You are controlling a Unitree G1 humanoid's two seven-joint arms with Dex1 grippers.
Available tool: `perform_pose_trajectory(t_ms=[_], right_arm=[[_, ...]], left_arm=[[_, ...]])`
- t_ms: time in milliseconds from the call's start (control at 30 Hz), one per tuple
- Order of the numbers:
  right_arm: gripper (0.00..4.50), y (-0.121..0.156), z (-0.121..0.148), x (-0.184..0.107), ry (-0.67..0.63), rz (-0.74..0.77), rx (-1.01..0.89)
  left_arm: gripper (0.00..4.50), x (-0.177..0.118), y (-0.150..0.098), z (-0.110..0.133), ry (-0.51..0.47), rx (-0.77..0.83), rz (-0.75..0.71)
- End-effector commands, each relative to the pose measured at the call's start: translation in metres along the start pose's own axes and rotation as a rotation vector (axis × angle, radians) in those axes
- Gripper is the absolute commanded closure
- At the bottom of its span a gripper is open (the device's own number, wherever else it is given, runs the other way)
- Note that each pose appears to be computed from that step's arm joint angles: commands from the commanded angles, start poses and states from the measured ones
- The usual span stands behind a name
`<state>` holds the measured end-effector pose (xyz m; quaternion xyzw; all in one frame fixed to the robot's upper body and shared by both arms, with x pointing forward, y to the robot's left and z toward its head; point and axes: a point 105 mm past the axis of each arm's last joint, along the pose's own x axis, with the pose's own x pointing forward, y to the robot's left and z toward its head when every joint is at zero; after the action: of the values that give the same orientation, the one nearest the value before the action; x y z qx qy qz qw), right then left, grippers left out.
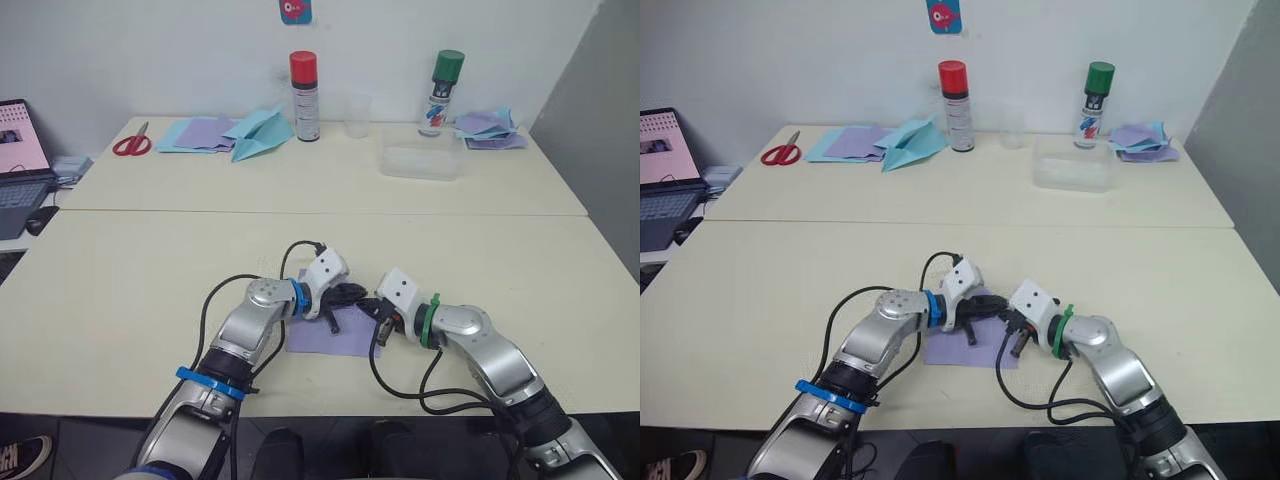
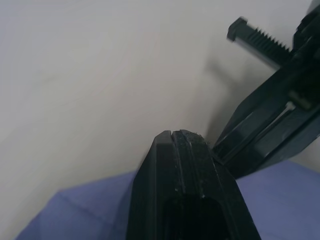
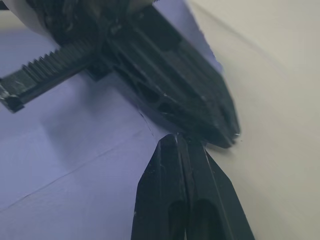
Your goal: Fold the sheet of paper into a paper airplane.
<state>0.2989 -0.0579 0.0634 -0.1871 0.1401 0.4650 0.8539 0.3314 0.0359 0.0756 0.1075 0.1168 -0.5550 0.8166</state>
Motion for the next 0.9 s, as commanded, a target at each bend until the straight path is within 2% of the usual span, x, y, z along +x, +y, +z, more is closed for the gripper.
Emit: perform_pose_trajectory(t_ms=[33,100,267,433,633,900], right_arm=[[4.48,0.005,-0.017,0.000,0.072,0.009,0.025],[4.48,0.004,-0.017,0.000,0.075,0.003,0.029],[4.48,0.004,-0.018,-0.001,0.081,0.000,0.029],[4.48,0.007,-0.020,0.000,0.093,0.012,0.017],[4.48,0.010,-0.020,0.002,0.094,0.014,0.019],[4.48,0.009,-0.014,0.007,0.078,0.019,0.028]], left_arm=[[4.50,0.005,0.005,0.001,0.040,0.049,0.034],[4.50,0.004,0.010,-0.013,0.111,0.065,0.062],[4.50,-0.004,0.016,-0.028,0.190,0.064,0.078],[4.50,-0.015,0.025,-0.033,0.199,0.074,0.139],[4.50,-0.028,0.048,-0.035,0.197,0.159,0.286],[4.50,-0.037,0.059,-0.044,0.191,0.151,0.334]])
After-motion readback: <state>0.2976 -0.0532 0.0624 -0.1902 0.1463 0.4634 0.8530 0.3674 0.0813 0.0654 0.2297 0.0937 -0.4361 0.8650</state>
